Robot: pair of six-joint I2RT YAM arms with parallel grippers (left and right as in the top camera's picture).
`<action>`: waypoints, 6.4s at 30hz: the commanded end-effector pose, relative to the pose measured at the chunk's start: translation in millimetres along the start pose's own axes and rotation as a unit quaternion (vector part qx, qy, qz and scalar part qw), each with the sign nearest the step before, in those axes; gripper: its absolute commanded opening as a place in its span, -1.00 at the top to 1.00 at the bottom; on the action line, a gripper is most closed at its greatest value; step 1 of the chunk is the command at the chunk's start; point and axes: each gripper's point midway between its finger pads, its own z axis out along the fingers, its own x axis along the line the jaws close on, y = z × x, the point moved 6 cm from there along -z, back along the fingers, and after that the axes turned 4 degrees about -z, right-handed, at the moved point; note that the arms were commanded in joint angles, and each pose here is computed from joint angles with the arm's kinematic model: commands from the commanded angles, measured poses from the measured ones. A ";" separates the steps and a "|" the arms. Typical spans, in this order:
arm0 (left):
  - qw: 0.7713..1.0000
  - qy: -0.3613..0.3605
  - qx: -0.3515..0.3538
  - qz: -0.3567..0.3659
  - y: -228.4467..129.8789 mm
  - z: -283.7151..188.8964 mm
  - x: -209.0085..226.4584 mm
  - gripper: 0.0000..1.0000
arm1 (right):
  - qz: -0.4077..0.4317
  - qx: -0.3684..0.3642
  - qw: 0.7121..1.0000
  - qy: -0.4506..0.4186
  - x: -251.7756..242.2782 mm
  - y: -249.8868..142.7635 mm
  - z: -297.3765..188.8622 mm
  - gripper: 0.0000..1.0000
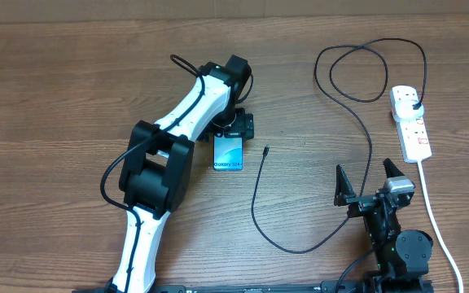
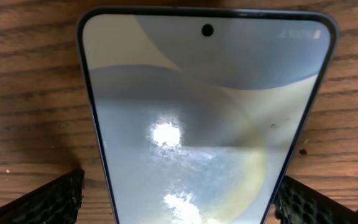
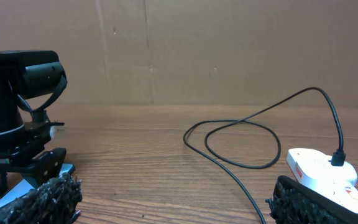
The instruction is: Plug charger to phone and switch on socket
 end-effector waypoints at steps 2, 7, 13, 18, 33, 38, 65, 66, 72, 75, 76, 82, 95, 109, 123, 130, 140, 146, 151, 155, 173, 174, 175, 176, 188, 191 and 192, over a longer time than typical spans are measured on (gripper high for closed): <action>1.000 0.015 0.004 0.004 -6.8 13.1 -8.2 -1.00 | -0.002 0.000 1.000 0.003 1.1 -2.7 0.3 -1.00; 1.000 0.018 0.001 0.011 -9.8 13.4 -13.3 -1.00 | -0.002 0.000 1.000 0.003 1.1 -2.7 0.3 -1.00; 0.999 0.035 -0.002 -0.004 -9.4 13.1 -7.8 -0.99 | -0.002 0.000 1.000 0.003 1.1 -2.7 0.3 -1.00; 0.999 0.034 -0.001 -0.007 -8.0 13.0 -6.0 -1.00 | -0.002 0.000 1.000 0.003 1.1 -2.7 0.3 -1.00; 0.999 0.033 0.000 -0.012 -3.5 12.8 1.4 -1.00 | -0.002 0.000 1.000 0.003 1.1 -2.7 0.3 -1.00; 0.999 0.032 -0.001 -0.012 -3.2 12.8 1.1 -1.00 | -0.002 0.000 1.000 0.003 1.1 -2.7 0.3 -1.00; 1.000 0.015 -0.006 -0.003 0.0 13.0 -3.4 -0.99 | -0.002 0.000 1.000 0.003 1.1 -2.7 0.3 -1.00; 1.000 0.015 -0.006 -0.003 0.1 13.0 -3.4 -1.00 | -0.002 0.000 1.000 0.003 1.1 -2.7 0.3 -1.00; 1.000 0.014 -0.005 -0.003 -0.2 13.0 -3.6 -1.00 | -0.002 0.000 1.000 0.003 1.1 -2.7 0.3 -1.00; 1.000 0.014 -0.005 -0.002 -0.3 13.0 -3.8 -1.00 | -0.002 0.000 1.000 0.003 1.1 -2.7 0.3 -1.00; 1.000 0.014 -0.005 -0.002 -0.3 13.0 -3.8 -1.00 | -0.002 0.000 1.000 0.003 1.1 -2.7 0.3 -1.00; 1.000 0.014 -0.005 -0.002 -0.2 13.0 -3.8 -1.00 | -0.002 0.000 1.000 0.003 1.1 -2.7 0.3 -1.00; 1.000 0.013 -0.007 -0.002 0.3 13.0 -4.1 -0.99 | -0.002 0.000 1.000 0.003 1.1 -2.7 0.3 -1.00; 1.000 0.012 -0.008 -0.002 0.7 13.0 -4.4 -0.99 | -0.002 0.000 1.000 0.003 1.1 -2.7 0.3 -1.00; 1.000 0.012 -0.008 -0.002 0.5 13.1 -5.0 -0.99 | -0.002 0.000 1.000 0.003 1.1 -2.7 0.3 -1.00; 1.000 0.012 -0.008 -0.002 0.5 13.1 -5.0 -0.99 | -0.002 0.000 1.000 0.003 1.1 -2.7 0.3 -1.00; 1.000 0.012 -0.008 -0.002 0.5 13.1 -5.0 -1.00 | -0.002 0.000 1.000 0.003 1.1 -2.7 0.3 -1.00; 1.000 0.012 -0.008 -0.002 0.4 13.1 -5.0 -1.00 | -0.002 0.000 1.000 0.003 1.1 -2.7 0.3 -1.00; 1.000 0.012 -0.008 -0.002 0.4 13.1 -5.0 -1.00 | -0.002 0.000 1.000 0.003 1.1 -2.7 0.3 -1.00; 1.000 0.012 -0.008 -0.002 0.4 13.1 -5.0 -1.00 | -0.002 0.000 1.000 0.003 1.1 -2.7 0.3 -1.00; 1.000 0.012 -0.008 -0.002 0.3 13.1 -5.0 -1.00 | -0.002 0.000 1.000 0.003 1.1 -2.7 0.3 -1.00; 1.000 0.012 -0.008 -0.002 0.3 13.1 -5.0 -1.00 | -0.002 0.000 1.000 0.003 1.1 -2.7 0.3 -1.00; 1.000 0.012 -0.007 -0.002 0.3 13.1 -4.9 -0.99 | -0.002 0.000 1.000 0.003 1.1 -2.7 0.3 -1.00; 1.000 0.012 -0.007 -0.002 0.3 13.1 -4.9 -0.99 | -0.002 0.000 1.000 0.003 1.1 -2.7 0.3 -1.00; 1.000 0.012 -0.007 -0.002 0.2 13.1 -4.9 -0.99 | -0.002 0.000 1.000 0.003 1.1 -2.7 0.3 -1.00; 1.000 0.012 -0.007 -0.002 0.2 13.1 -4.9 -1.00 | -0.002 0.000 1.000 0.003 1.1 -2.7 0.3 -0.99; 1.000 0.012 -0.007 -0.001 0.2 13.1 -4.9 -1.00 | -0.002 0.000 1.000 0.003 1.1 -2.7 0.3 -1.00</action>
